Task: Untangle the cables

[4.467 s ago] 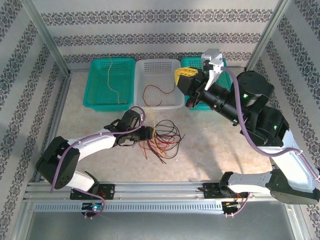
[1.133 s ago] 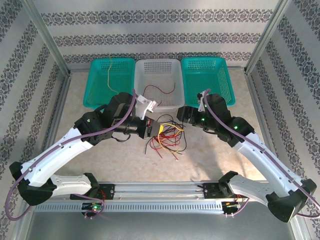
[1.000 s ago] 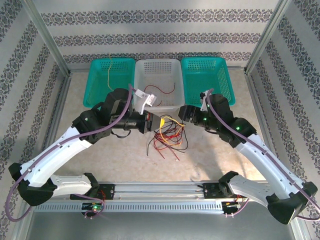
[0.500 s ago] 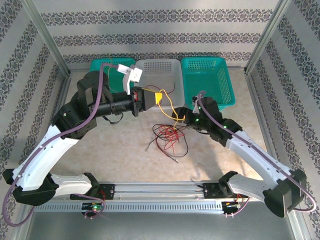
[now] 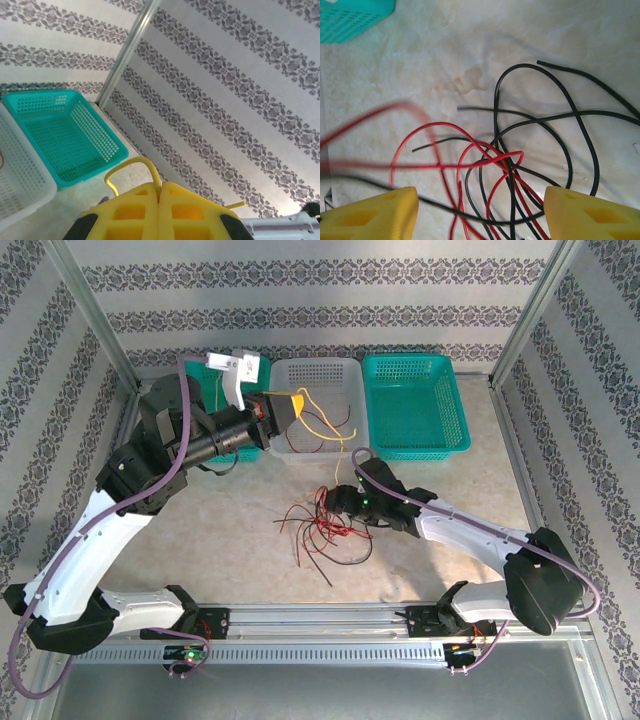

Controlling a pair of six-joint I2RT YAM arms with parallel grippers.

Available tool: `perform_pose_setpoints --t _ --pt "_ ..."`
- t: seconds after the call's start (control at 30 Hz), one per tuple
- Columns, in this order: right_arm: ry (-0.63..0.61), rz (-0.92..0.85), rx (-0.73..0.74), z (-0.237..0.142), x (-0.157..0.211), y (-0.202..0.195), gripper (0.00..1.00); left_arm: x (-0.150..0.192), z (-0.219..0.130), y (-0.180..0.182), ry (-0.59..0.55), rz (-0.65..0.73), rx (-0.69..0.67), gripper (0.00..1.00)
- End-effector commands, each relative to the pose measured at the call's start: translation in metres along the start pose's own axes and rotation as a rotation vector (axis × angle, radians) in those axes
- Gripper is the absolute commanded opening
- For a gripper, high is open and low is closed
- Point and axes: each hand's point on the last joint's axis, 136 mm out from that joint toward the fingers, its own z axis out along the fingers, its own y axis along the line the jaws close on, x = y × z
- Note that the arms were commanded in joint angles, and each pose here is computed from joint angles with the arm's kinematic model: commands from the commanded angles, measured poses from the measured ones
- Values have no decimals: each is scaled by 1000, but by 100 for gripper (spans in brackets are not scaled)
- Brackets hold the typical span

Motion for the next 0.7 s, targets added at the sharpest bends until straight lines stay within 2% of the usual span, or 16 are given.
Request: perform_pose_setpoints --t 0.0,0.17,0.33,0.43,0.57,0.67 --pt "-42 32 17 -2 -12 -9 67 -30 -13 2 -123 -13 -5 0" --pt "-129 -27 -41 -29 -26 1 73 -35 -15 18 -149 -49 -37 0" --pt "-275 -94 -39 -68 -38 2 77 -36 -15 18 -153 -65 -15 0" --pt "-341 -206 -108 -87 -37 27 81 -38 -14 17 -155 -82 0 0" --pt "-340 -326 -177 -84 -31 65 83 -44 -16 5 -167 -93 56 0" --pt "-358 -350 -215 -70 -34 86 83 -49 -18 1 -178 -103 67 0"
